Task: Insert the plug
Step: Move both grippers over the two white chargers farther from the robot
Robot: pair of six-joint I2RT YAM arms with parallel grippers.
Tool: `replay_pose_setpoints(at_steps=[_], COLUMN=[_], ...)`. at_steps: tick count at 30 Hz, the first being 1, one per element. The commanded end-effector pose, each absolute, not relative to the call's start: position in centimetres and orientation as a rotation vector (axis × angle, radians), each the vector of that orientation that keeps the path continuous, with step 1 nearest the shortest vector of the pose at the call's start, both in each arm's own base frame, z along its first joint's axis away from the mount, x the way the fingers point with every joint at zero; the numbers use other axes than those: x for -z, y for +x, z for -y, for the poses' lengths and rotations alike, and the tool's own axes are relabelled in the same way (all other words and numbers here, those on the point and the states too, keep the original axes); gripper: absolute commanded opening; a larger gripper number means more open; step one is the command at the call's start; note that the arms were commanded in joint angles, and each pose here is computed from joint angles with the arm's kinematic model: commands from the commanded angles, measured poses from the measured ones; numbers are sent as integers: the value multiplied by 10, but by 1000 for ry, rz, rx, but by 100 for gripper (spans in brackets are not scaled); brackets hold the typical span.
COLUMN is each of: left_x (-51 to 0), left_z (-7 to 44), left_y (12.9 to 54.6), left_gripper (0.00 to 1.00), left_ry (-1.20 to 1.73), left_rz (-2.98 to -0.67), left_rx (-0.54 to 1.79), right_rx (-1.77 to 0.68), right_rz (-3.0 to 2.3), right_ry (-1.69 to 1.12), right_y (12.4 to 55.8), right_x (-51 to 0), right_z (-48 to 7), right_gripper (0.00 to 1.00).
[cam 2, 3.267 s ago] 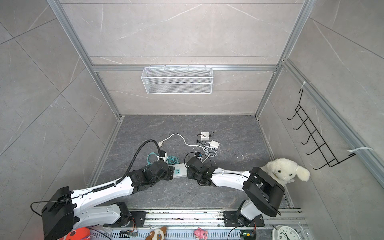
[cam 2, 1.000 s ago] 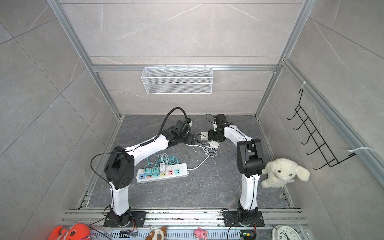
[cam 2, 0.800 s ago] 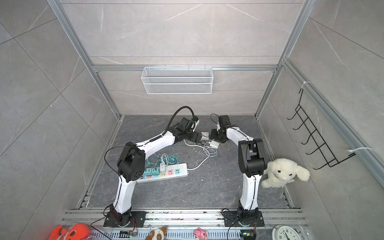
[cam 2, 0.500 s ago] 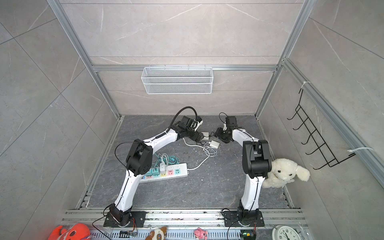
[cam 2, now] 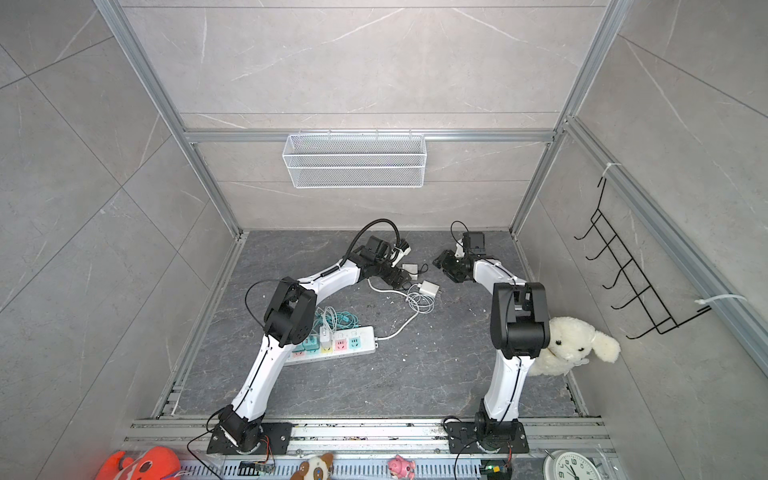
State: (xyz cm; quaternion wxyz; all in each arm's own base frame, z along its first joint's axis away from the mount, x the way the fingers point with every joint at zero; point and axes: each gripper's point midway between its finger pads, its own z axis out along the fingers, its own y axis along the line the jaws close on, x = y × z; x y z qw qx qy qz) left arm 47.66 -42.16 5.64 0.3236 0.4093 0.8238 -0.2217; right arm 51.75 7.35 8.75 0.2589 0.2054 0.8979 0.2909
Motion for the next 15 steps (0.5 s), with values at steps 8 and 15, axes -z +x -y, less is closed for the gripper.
replay_pose_setpoints(at_steps=[8, 15], left_x=[-127, -134], left_z=[385, 352], left_y=[457, 427], left_gripper=[92, 92], left_ry=[990, 958], left_rz=[-2079, -2139], left_rx=[502, 454], right_rx=[-847, -870], right_rz=[-2520, -2636], right_ry=[459, 347], right_y=[561, 551], right_x=[-67, -49], right_z=[-124, -168], right_gripper=[57, 55])
